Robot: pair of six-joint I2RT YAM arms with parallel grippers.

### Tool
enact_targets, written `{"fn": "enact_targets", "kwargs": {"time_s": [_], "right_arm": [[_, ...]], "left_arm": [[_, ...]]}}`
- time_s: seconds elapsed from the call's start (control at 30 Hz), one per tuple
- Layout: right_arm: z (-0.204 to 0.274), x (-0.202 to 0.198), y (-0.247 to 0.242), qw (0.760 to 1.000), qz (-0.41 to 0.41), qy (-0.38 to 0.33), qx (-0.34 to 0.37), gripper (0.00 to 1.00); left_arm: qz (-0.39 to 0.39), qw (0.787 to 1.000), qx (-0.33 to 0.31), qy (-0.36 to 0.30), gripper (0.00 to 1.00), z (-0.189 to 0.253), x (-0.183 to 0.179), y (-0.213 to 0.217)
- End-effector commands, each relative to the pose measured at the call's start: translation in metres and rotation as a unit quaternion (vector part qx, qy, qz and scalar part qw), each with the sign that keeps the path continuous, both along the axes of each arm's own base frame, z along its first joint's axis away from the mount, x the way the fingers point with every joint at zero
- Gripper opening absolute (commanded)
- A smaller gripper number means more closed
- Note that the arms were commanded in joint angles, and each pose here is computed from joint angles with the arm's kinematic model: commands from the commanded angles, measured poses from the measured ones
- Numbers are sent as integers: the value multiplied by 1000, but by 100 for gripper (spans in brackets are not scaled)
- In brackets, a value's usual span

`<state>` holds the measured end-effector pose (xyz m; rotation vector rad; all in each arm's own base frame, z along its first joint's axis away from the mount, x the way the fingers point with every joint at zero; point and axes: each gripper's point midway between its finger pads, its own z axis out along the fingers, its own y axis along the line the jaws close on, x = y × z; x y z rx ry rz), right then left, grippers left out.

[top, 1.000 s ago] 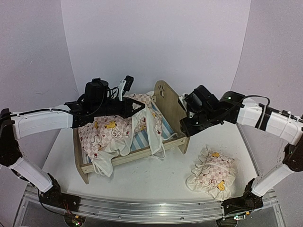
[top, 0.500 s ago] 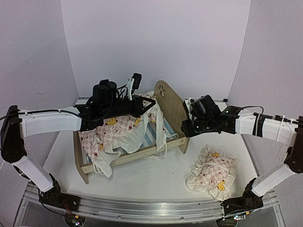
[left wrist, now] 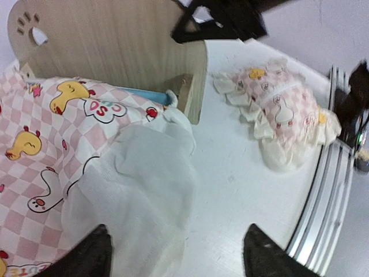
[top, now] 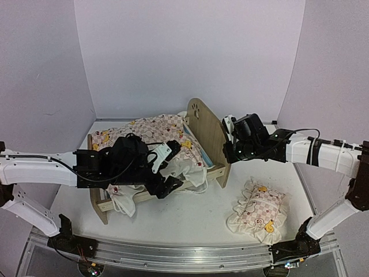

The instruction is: Set up the pet bed

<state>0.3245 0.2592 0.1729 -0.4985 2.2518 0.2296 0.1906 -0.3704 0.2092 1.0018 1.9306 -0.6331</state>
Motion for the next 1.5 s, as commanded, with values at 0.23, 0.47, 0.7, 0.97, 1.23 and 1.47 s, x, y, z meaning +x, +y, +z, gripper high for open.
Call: {"fn": "enact_targets", "kwargs": {"time_s": [0.23, 0.47, 0.7, 0.97, 1.23, 1.47], "right_arm": [[29, 2, 33, 996, 50, -25, 72, 0], [28, -1, 37, 994, 60, -18, 86, 0], [33, -3, 39, 993, 67, -19, 93, 0], [37, -6, 41, 992, 73, -19, 102, 0], [39, -7, 45, 991, 80, -15, 110, 0], [39, -8, 50, 989, 87, -10, 121, 0]], "left_arm": [[-140, 949, 79, -270, 86, 60, -16, -72], [-170, 920, 163, -312, 85, 12, 19, -94], [-159, 915, 203, -310, 84, -15, 48, -94], [-147, 911, 237, -305, 42, -29, 59, -91], [-166, 914, 237, -284, 4, -34, 53, -95], [-152, 932, 194, -267, 0, -20, 52, -100]]}}
